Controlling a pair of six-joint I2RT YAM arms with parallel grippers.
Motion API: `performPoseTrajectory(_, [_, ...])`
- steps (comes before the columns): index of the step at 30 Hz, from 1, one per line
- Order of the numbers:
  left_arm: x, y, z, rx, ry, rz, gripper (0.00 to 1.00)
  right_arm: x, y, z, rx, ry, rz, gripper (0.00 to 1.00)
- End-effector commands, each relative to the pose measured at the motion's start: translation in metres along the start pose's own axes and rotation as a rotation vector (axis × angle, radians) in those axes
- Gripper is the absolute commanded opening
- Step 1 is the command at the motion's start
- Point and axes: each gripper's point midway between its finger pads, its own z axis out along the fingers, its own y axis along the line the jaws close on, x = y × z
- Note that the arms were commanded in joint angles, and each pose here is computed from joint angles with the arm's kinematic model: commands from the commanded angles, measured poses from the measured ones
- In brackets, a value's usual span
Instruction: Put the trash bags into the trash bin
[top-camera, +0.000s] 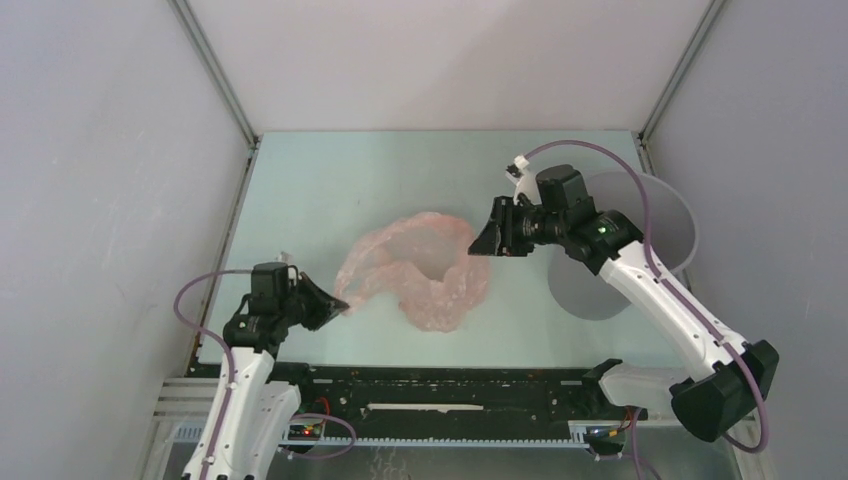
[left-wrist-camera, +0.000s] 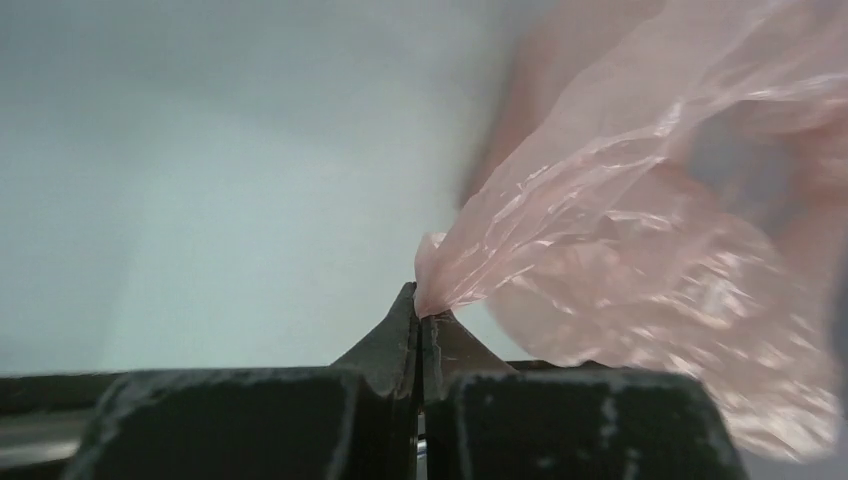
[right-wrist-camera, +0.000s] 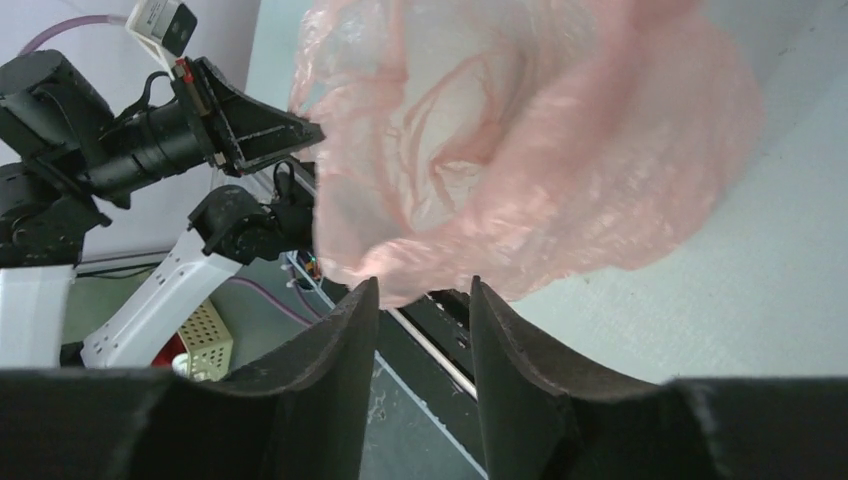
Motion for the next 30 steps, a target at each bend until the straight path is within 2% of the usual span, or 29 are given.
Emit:
performPoseTrajectory(1, [-0.001, 0.039, -0.013, -0.219, -0.004, 0.069, 0.0, -0.01, -0.004, 0.011, 0.045, -0.013, 0.001, 0.51])
performPoseTrajectory(3, [-0.004, 0.033, -0.01, -0.192, -0.014, 0.065, 0.0, -0.01, -0.015, 0.02, 0.087, -0.001, 0.042, 0.65])
performPoseTrajectory(5, [-0.007, 0.026, -0.01, -0.159, -0.031, 0.07, 0.0, -0.014, -0.018, 0.03, 0.117, -0.02, 0.062, 0.74])
performPoseTrajectory(6, [-0.008, 0.024, -0.009, -0.148, -0.032, 0.074, 0.0, -0.017, -0.018, 0.037, 0.125, -0.036, 0.072, 0.78])
performPoseTrajectory(9, [-0.002, 0.026, -0.005, -0.133, -0.002, 0.083, 0.0, -0.025, -0.011, 0.061, 0.1, -0.06, 0.112, 0.8])
performPoseTrajectory(17, [0.0, 0.02, -0.007, -0.097, 0.008, 0.114, 0.0, -0.034, 0.004, 0.096, 0.041, -0.092, 0.127, 0.78])
performPoseTrajectory(24, [0.002, 0.013, -0.009, -0.074, 0.033, 0.136, 0.0, -0.04, 0.031, 0.135, -0.126, -0.078, 0.166, 0.78])
performPoseTrajectory(27, [0.002, 0.01, -0.011, -0.062, 0.041, 0.145, 0.0, -0.045, 0.038, 0.146, -0.195, -0.076, 0.184, 0.64])
performPoseTrajectory(30, [0.002, 0.005, -0.013, -0.045, 0.045, 0.155, 0.0, -0.054, 0.059, 0.145, -0.298, -0.105, 0.132, 0.55])
